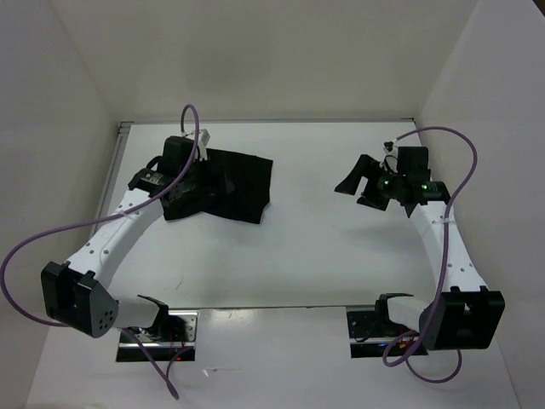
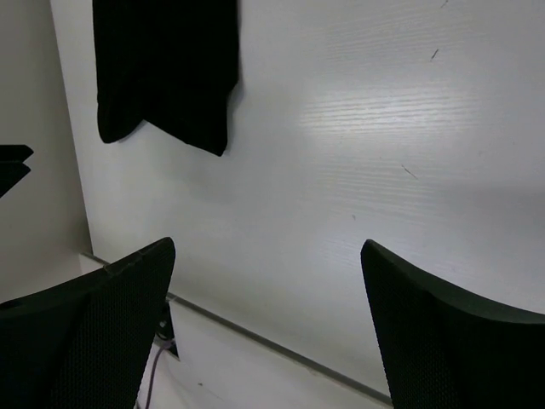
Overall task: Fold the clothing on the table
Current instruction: Grab the skirt from the pile
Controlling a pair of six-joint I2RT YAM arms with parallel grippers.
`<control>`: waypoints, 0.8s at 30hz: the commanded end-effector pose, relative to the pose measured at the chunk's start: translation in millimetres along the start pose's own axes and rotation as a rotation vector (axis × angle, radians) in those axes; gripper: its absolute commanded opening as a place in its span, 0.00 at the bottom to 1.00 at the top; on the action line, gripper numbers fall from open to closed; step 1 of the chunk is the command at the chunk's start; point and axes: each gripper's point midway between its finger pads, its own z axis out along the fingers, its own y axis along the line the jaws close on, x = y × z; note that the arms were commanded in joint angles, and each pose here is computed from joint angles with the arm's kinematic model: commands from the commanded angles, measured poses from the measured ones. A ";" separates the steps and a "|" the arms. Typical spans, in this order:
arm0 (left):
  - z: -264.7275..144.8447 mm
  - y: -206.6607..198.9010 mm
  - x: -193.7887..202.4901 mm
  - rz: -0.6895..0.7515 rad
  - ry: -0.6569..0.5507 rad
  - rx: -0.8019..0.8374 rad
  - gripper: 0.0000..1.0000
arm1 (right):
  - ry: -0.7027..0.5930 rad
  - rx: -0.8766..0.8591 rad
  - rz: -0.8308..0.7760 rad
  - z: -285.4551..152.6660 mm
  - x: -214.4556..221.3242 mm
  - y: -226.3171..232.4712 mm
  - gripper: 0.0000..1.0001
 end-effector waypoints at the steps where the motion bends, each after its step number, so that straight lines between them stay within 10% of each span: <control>1: -8.5 -1.4 -6.9 0.012 -0.038 0.014 1.00 | -0.032 -0.037 -0.003 -2.6 -2.0 5.5 0.94; 10: 34.6 11.9 46.1 -0.092 0.064 0.021 0.84 | -0.025 -0.094 0.003 -3.3 3.4 13.6 0.94; 17: 64.3 15.9 58.5 -0.057 0.078 -0.048 1.00 | -0.014 -0.098 0.008 -4.5 8.2 13.5 0.94; 24: 106.9 18.5 56.4 -0.172 0.113 -0.149 0.76 | 0.002 -0.090 0.010 -2.5 19.0 6.7 0.94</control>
